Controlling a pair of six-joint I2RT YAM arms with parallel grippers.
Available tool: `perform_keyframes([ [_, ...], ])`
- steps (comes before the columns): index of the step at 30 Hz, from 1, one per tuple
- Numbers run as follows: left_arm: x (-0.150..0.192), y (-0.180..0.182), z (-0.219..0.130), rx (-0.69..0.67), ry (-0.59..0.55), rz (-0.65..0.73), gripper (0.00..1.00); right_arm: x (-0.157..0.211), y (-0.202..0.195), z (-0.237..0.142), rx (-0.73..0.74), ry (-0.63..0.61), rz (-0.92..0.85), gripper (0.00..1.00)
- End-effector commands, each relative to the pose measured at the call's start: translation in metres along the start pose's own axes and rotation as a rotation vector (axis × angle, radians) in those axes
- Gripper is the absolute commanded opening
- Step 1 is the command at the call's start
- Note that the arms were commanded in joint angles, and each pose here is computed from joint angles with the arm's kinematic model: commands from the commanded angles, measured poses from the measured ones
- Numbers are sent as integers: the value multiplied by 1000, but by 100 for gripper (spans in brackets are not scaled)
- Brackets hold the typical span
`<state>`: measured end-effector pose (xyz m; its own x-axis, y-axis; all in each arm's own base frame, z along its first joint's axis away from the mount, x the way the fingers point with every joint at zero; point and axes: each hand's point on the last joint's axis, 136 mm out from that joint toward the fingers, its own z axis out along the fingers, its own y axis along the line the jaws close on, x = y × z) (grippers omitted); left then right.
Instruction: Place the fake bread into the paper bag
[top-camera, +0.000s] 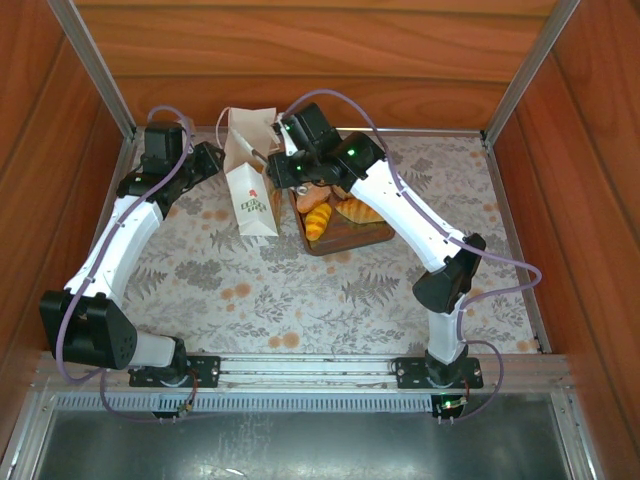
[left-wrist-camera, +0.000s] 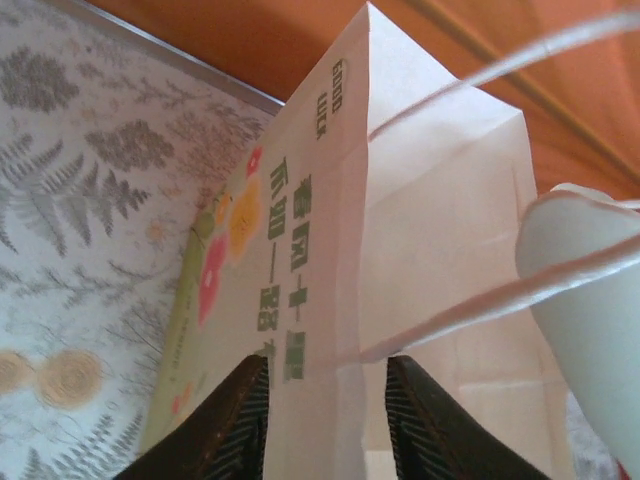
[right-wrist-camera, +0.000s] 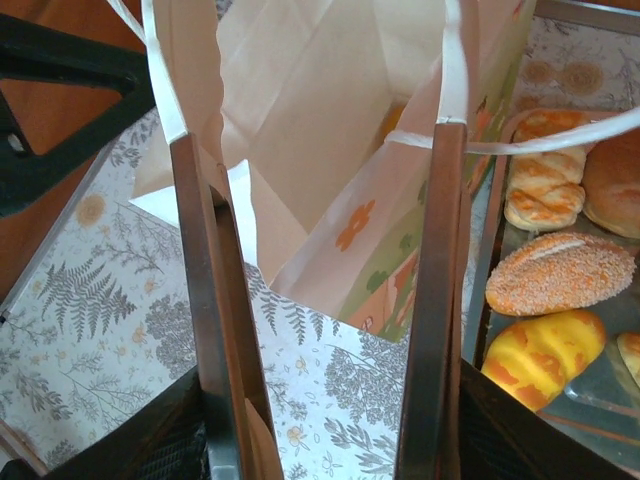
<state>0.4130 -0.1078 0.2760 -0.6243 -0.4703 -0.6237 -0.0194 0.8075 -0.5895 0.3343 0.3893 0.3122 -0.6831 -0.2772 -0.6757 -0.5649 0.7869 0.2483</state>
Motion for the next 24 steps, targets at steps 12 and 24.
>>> perform_keyframes([
  [12, -19, -23, -43, 80, -100, 70, 70, -70, 24, -152, -232, -365, -36, 56],
  [24, -10, 10, -68, -25, -217, 72, 80, 36, -119, -159, 161, -191, 85, 56],
])
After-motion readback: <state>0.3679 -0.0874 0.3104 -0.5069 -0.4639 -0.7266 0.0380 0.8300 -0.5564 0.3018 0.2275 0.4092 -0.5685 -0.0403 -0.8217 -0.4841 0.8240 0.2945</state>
